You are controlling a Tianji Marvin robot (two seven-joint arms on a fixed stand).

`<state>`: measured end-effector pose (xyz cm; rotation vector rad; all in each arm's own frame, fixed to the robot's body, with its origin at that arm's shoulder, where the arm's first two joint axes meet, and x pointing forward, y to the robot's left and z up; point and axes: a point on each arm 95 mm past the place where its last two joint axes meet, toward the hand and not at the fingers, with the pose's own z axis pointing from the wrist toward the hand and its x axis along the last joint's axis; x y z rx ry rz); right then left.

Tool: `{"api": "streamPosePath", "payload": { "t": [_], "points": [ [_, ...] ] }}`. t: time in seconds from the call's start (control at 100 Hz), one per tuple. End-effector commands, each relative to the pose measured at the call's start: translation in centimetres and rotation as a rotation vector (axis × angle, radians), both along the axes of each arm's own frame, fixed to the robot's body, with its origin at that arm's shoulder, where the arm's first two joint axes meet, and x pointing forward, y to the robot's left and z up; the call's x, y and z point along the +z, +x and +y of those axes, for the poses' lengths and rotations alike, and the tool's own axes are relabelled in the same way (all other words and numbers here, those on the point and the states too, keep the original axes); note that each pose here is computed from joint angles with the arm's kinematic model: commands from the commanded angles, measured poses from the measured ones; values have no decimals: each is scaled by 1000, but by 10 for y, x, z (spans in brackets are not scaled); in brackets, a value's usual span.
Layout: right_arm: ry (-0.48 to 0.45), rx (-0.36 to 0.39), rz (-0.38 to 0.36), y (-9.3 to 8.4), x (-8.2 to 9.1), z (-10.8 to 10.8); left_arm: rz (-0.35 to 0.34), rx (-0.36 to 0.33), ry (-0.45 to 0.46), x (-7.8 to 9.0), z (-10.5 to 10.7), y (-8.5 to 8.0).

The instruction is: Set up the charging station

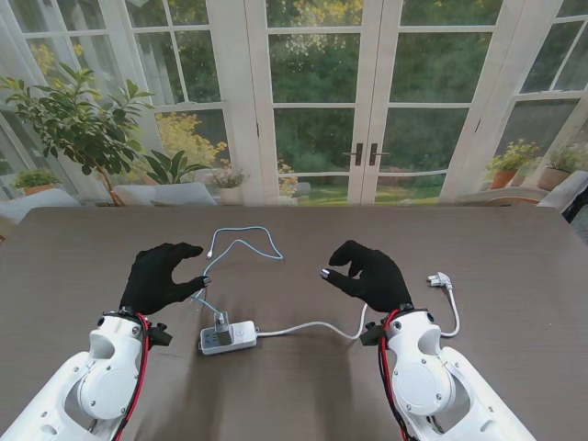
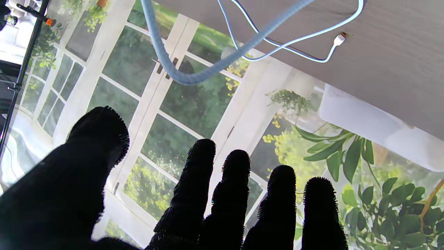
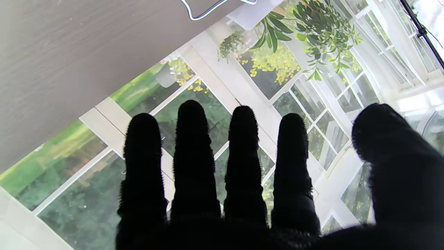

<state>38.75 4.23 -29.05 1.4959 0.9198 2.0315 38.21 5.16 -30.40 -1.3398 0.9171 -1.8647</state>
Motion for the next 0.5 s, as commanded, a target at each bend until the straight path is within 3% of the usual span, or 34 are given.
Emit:
{"api": "streamPosePath", "payload": {
  "t": [0.0, 0.49],
  "points": [
    [12, 3, 32, -4, -12, -2, 24, -7, -22, -8, -6, -4],
    [13, -22, 20, -7, -12, -8, 31, -7, -49, -16, -10, -7]
  ]
}}
